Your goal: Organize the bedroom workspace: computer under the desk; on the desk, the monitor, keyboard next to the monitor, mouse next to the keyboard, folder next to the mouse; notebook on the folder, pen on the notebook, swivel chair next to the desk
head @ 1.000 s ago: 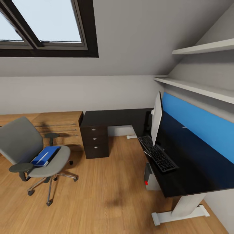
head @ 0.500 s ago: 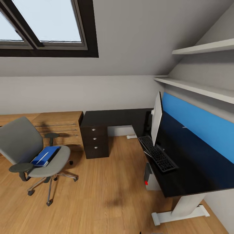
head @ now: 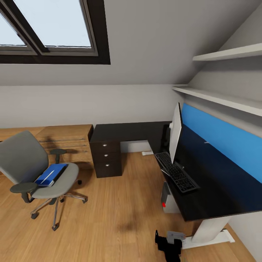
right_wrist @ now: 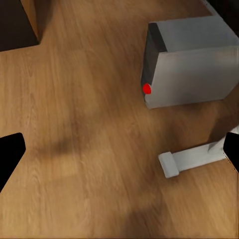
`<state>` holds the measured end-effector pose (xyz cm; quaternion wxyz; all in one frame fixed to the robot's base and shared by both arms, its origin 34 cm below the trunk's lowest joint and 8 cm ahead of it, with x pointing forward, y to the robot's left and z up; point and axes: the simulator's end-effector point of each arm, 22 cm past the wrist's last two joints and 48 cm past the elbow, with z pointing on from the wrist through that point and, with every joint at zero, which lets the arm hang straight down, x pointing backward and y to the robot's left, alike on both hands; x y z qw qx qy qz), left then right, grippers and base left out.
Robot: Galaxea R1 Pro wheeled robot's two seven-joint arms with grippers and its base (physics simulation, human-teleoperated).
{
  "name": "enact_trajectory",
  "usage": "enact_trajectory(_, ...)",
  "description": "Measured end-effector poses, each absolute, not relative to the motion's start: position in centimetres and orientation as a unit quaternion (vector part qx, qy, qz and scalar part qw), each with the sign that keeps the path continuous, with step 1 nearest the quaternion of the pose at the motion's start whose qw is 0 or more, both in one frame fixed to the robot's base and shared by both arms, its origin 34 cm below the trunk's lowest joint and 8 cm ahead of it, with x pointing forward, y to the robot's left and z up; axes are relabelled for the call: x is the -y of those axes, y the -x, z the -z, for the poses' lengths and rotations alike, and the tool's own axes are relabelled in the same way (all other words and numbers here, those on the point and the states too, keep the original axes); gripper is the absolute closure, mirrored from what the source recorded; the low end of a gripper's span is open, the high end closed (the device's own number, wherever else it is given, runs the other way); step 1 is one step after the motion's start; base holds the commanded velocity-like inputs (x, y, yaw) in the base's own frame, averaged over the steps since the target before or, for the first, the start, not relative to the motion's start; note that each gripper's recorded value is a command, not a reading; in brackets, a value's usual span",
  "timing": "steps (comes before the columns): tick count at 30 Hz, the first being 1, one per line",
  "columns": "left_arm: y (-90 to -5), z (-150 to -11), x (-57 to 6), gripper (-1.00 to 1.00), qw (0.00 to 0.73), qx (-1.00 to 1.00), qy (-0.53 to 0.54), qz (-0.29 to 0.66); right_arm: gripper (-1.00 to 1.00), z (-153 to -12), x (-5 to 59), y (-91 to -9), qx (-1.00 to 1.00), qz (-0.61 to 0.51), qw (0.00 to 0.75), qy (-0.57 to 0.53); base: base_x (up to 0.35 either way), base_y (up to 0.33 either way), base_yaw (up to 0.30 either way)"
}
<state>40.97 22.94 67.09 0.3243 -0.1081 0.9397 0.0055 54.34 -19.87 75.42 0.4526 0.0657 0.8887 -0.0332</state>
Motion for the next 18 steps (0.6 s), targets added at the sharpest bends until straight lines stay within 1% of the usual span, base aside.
enact_trajectory(5, -41.0, -67.1, -23.4, -1.0, 0.325, -0.94, 0.108, -0.009, -1.0, -77.6, 20.9, -58.4, -0.89, 0.043, 0.448, -0.065, 0.0, 0.0, 0.0)
enact_trajectory(9, -41.0, -67.1, -23.5, -1.0, 0.325, -0.94, 0.108, -0.01, -1.0, -80.5, 21.6, -62.2, -0.885, 0.048, 0.459, -0.066, 0.0, 0.0, 0.0)
enact_trajectory(18, -41.0, -67.1, -23.6, -1.0, 0.325, -0.939, 0.108, -0.01, -1.0, -85.0, 22.5, -67.4, -0.884, 0.052, 0.459, -0.067, 0.0, 0.0, 0.0)
